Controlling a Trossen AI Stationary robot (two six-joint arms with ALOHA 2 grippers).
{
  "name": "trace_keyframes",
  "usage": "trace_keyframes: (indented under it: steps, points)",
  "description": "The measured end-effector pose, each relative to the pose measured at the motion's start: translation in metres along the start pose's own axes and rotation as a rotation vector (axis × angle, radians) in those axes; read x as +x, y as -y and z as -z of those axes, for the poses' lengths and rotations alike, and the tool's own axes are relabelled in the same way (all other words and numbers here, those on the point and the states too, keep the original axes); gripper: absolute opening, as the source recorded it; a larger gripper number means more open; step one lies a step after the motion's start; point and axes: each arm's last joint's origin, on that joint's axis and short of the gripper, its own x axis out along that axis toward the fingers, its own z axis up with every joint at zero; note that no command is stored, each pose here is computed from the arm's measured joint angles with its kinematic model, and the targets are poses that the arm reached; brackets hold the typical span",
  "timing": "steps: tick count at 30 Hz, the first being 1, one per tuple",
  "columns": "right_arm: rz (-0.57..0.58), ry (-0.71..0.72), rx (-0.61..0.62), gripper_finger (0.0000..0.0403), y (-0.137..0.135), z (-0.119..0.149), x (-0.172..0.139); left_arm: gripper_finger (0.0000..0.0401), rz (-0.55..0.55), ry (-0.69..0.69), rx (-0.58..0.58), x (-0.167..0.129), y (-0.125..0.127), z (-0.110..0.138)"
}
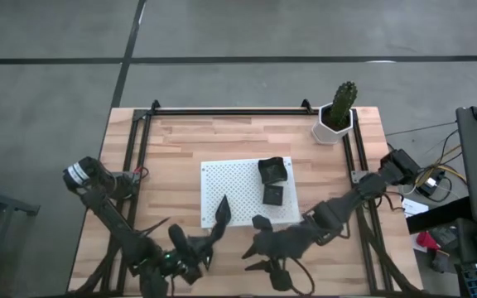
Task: Pick & Place Mini shaped plates
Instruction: Stack the drop-shaped plate on the other drop-shaped plate on the shelf
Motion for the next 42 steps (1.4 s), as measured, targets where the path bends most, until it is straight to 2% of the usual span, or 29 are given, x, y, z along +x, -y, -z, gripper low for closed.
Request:
trace_keyframes:
  steps: [6,12,19,26,30,32,36,42]
  points:
    - [0.050,0.008,-0.039,0.0143,-0.022,0.017,-0.002,0.0014,-0.062,-0.046,-0.038,0.013,-0.009,-0.006]
    - [0.078,0.011,-0.069,0.0145,-0.037,0.031,-0.004,0.0014,-0.172,-0.110,-0.100,0.017,-0.018,-0.011]
    - [0.124,-0.006,-0.075,0.0135,-0.037,0.049,-0.001,0.0014,-0.175,-0.104,-0.154,0.017,-0.017,-0.017]
    - [0.114,0.020,-0.055,0.0135,-0.037,0.050,0.001,0.0014,-0.135,-0.102,-0.145,0.043,-0.007,-0.026]
    - [0.108,0.030,-0.060,0.0141,-0.038,0.049,0.001,0.0014,-0.182,-0.173,-0.016,0.062,-0.006,-0.026]
    - [0.108,0.032,-0.060,0.0143,-0.037,0.049,0.001,0.0014,-0.237,-0.204,-0.020,0.065,-0.011,-0.029]
    - [0.105,0.030,-0.064,0.0143,-0.039,0.050,0.001,0.0014,-0.230,-0.185,-0.045,0.057,-0.012,-0.036]
    - [0.106,0.012,-0.076,0.0133,-0.038,0.057,0.002,0.0014,-0.177,-0.121,-0.068,0.029,0.012,-0.029]
